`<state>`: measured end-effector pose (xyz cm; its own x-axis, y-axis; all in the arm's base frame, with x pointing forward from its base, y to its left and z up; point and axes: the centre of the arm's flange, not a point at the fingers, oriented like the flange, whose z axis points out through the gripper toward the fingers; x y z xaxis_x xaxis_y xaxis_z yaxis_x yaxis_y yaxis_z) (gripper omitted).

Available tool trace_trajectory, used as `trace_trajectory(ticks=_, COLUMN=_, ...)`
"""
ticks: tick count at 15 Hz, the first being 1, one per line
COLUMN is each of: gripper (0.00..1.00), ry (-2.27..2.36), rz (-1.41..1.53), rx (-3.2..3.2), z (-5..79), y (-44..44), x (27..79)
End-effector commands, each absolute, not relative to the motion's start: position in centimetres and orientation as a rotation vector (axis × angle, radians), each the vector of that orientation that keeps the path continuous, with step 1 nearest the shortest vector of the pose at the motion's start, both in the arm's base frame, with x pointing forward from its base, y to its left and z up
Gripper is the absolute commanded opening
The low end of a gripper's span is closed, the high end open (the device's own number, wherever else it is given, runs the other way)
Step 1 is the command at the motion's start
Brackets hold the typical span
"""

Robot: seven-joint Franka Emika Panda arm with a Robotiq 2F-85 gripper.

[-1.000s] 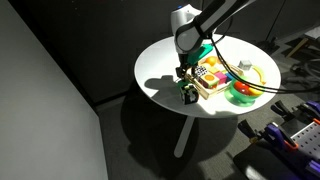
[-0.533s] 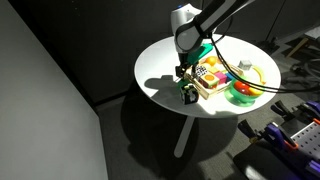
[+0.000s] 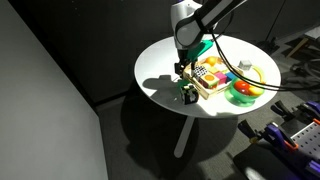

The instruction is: Pick up the green cube and then drop it on the table

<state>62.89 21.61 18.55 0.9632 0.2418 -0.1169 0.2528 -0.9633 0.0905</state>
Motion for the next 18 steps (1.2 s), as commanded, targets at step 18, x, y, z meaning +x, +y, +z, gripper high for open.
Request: trace_trajectory(ticks=18, gripper=1.00, ry=0.153, rz=-0.201, rx=3.052, z=25.0, y=15.2, x=54.9)
